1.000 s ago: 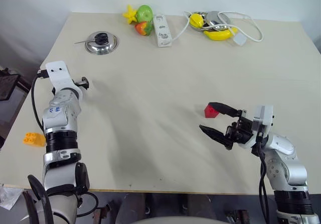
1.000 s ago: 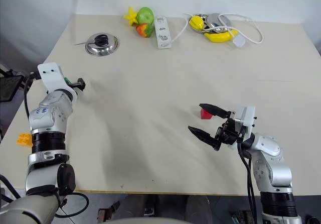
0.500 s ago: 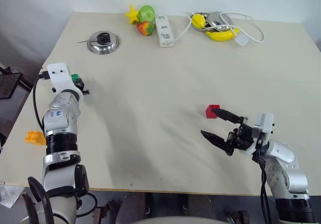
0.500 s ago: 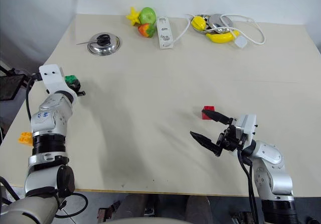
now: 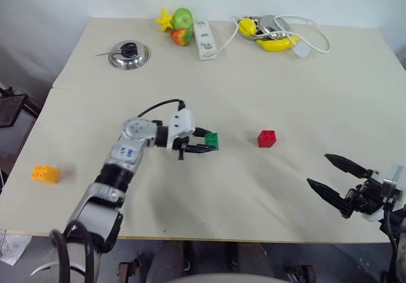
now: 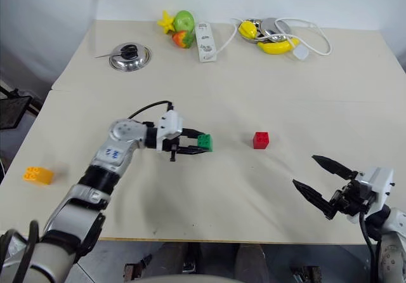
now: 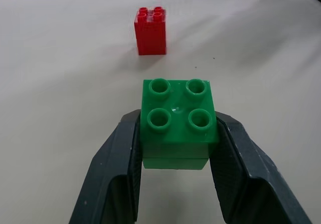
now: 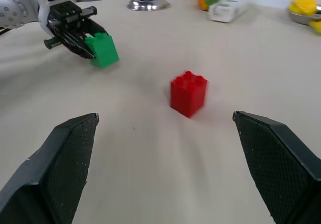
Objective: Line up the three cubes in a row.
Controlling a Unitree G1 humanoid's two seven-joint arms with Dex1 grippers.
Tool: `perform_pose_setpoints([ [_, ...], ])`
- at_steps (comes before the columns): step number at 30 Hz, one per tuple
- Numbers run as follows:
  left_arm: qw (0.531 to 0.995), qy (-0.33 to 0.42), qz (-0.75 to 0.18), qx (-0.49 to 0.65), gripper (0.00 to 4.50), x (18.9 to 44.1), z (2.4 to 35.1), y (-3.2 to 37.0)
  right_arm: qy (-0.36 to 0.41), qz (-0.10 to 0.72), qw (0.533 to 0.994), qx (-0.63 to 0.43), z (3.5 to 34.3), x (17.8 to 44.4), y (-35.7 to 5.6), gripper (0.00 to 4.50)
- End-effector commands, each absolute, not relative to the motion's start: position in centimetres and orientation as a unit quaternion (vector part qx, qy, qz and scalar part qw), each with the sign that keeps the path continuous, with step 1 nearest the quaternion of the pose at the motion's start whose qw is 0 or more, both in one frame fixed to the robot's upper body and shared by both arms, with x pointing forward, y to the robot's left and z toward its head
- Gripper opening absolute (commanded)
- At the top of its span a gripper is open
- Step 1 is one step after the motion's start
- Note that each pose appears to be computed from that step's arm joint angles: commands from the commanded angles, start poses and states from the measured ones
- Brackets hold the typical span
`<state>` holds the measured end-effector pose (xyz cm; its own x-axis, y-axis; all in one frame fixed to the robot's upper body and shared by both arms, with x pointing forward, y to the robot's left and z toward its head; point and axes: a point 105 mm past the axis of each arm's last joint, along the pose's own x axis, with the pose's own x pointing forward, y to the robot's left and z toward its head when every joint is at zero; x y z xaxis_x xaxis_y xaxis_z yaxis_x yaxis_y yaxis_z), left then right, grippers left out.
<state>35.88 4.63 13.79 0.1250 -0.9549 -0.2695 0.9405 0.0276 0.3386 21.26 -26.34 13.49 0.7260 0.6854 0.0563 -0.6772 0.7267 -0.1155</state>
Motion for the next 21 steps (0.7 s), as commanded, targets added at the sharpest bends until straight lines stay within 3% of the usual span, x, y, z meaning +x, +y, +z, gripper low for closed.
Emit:
perform_pose_setpoints([
  [1, 0.715, -0.009, -0.653, 0.251, 1.49, 37.3, 14.0, 4.2, -0.078, 0.362, 0.928, -0.05, 14.6, 20.6, -25.7, 4.5],
  [11, 0.696, 0.015, -0.679, 0.234, 1.49, 37.5, 13.2, 3.0, -0.077, 0.353, 0.931, -0.038, 14.2, 19.9, -24.7, 4.5],
  [15, 0.699, 0.015, -0.676, 0.234, 2.81, 37.7, 13.2, 2.8, -0.076, 0.357, 0.93, -0.036, 14.2, 19.9, -24.5, 4.5],
  [19, 0.734, -0.042, -0.636, 0.234, 4.14, 38.8, 15.1, 3.4, -0.077, 0.378, 0.922, -0.029, 14.1, 20.6, -23.7, 4.5],
  [20, 0.738, -0.055, -0.633, 0.228, 4.42, 38.8, 15.7, 3.9, -0.079, 0.387, 0.918, -0.025, 14.3, 20.9, -23.2, 4.5],
  [21, 0.74, -0.067, -0.631, 0.221, 4.42, 38.6, 16.2, 4.7, -0.081, 0.398, 0.914, -0.021, 14.4, 21.3, -22.7, 4.5],
])
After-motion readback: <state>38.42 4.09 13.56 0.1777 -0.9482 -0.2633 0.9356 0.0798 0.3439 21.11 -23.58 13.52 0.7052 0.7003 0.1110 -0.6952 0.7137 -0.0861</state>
